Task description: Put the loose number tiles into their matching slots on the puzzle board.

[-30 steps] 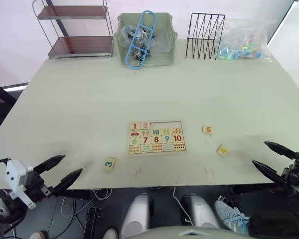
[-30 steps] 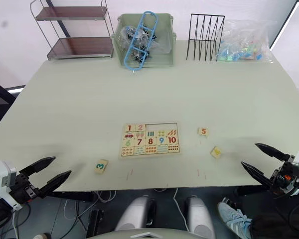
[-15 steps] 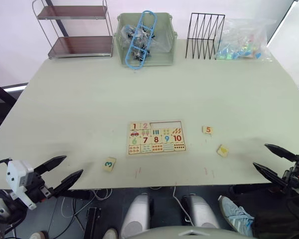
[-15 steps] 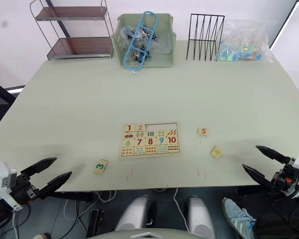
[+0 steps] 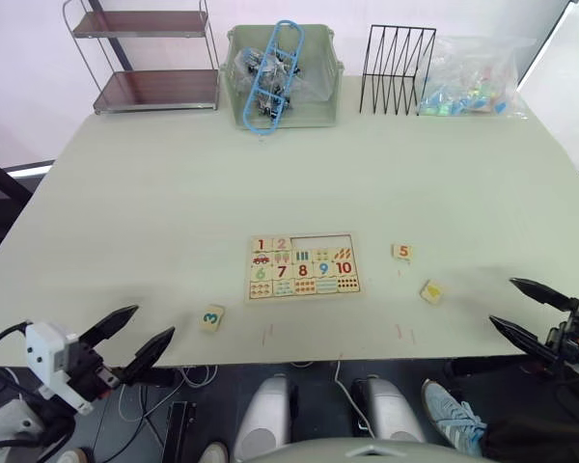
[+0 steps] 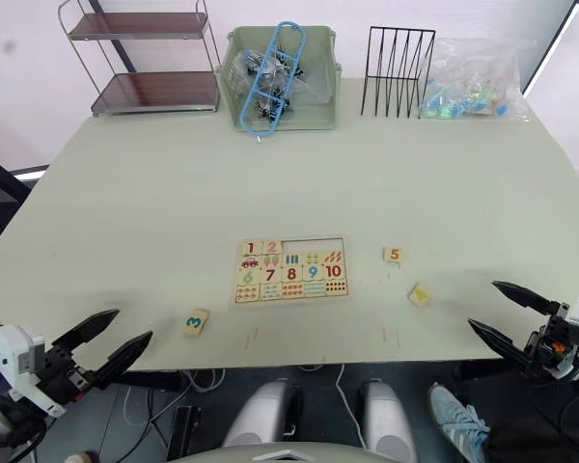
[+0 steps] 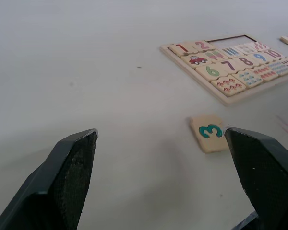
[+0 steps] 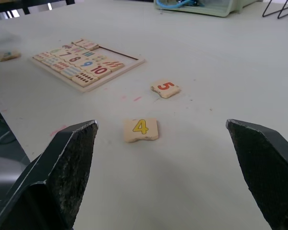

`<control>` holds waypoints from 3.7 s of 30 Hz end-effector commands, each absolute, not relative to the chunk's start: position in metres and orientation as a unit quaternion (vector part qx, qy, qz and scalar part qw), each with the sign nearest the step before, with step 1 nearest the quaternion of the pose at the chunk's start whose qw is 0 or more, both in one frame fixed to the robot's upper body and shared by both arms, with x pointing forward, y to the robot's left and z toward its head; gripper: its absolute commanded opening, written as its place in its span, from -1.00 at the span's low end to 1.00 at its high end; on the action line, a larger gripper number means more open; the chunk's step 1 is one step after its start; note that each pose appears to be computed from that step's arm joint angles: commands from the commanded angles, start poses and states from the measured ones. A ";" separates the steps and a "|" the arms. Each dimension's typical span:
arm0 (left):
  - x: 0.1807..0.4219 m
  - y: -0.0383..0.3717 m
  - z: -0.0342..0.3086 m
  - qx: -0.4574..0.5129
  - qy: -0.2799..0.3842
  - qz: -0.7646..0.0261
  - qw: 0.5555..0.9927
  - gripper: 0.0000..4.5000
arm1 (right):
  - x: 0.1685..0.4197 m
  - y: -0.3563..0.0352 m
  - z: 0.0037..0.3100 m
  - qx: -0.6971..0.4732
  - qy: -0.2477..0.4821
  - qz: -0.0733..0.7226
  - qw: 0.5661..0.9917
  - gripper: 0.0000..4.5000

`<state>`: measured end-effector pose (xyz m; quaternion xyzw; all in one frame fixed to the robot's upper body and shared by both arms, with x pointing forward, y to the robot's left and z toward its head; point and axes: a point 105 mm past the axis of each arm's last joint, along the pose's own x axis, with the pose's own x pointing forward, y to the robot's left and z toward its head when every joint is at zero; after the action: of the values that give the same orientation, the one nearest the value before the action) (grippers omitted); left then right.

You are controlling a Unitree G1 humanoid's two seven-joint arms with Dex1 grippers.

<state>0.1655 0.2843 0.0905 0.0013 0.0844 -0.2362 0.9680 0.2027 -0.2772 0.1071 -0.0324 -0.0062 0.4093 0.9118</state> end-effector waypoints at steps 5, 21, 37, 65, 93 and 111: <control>0.166 0.260 0.102 -0.037 0.058 -0.191 0.979 0.98 | 0.198 -0.266 0.133 -0.070 -0.022 0.506 0.860 1.00; 0.168 0.202 0.078 -0.047 0.115 -0.066 0.990 0.98 | 0.180 -0.254 0.140 -0.077 -0.034 0.601 0.795 1.00; 0.170 0.198 0.053 0.030 0.192 -0.066 0.979 0.98 | 0.185 -0.257 0.140 -0.072 -0.051 0.591 0.802 1.00; 0.222 0.209 0.114 0.157 0.094 -0.258 0.949 -0.59 | 0.185 -0.245 0.137 -0.060 -0.080 0.574 0.813 1.00; 0.334 0.138 0.187 0.272 0.091 -0.606 0.742 -0.59 | 0.180 -0.228 0.140 -0.065 -0.129 0.459 0.877 1.00; 0.364 0.106 0.167 0.345 0.174 -0.611 0.690 -0.59 | 0.182 -0.212 0.145 -0.081 -0.153 0.433 0.885 1.00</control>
<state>0.3617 0.1088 0.1603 0.3235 0.1842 -0.6148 0.6953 0.1831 -0.2135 0.1369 -0.0692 -0.1383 0.4378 0.8857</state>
